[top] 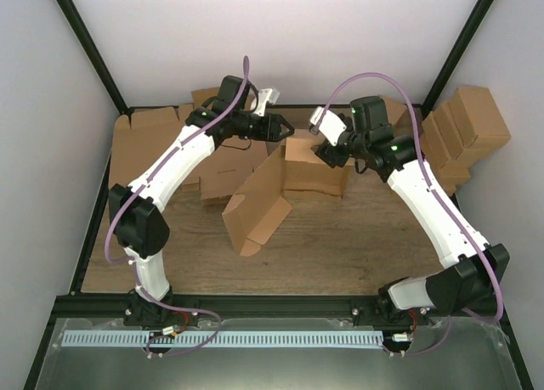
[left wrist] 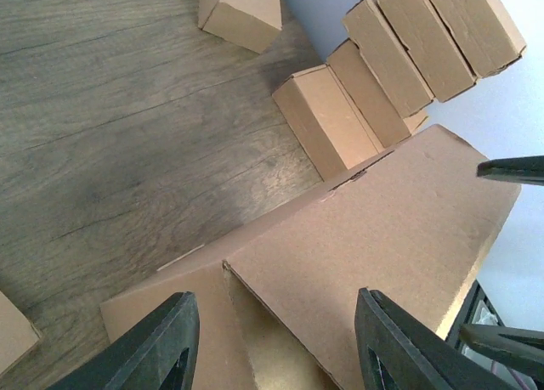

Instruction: Fold the paper box

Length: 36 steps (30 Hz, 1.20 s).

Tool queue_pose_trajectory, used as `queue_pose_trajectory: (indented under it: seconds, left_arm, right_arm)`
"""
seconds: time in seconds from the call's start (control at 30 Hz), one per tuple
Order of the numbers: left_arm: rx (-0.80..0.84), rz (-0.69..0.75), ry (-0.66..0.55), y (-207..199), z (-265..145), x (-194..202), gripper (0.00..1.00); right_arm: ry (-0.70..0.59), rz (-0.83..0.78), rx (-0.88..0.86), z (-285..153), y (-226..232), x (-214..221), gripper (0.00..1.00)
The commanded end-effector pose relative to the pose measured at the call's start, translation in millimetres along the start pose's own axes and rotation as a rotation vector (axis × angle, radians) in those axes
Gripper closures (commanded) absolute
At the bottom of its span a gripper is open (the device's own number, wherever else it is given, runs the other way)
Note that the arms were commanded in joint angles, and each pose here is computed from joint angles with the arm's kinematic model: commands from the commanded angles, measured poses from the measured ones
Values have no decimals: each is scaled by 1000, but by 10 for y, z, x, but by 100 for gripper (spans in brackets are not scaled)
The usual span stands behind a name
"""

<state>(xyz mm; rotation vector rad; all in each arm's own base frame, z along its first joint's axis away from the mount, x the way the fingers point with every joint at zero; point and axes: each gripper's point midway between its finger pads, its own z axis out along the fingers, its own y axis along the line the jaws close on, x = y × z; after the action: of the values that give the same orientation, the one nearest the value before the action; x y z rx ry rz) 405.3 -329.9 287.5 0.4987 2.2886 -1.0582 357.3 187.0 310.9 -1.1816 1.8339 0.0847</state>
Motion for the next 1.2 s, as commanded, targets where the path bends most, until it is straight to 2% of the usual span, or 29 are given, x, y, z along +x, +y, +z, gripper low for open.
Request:
queue_pose_trajectory:
  seconds: [0.0,0.23,0.63,0.97,1.17]
  left_arm:
    - [41,7,-25,-90,-57,-61,47]
    - [132,-16,11,-207,-15,22,47]
    - [181,-40,30,-235,45,94,46]
    - [226,-53,46,-282,68,127,47]
    - [280,-67,53,-358,64,133,47]
  right_arm:
    - [79,-119,27,69,32,121,29]
    - [104,-277,71,114,86,203,37]
    - [19,-440,219,157,8,39,38]
    - [6,-552,302,285,26,125,41]
    - [-30,-645,391,386,60,117,49]
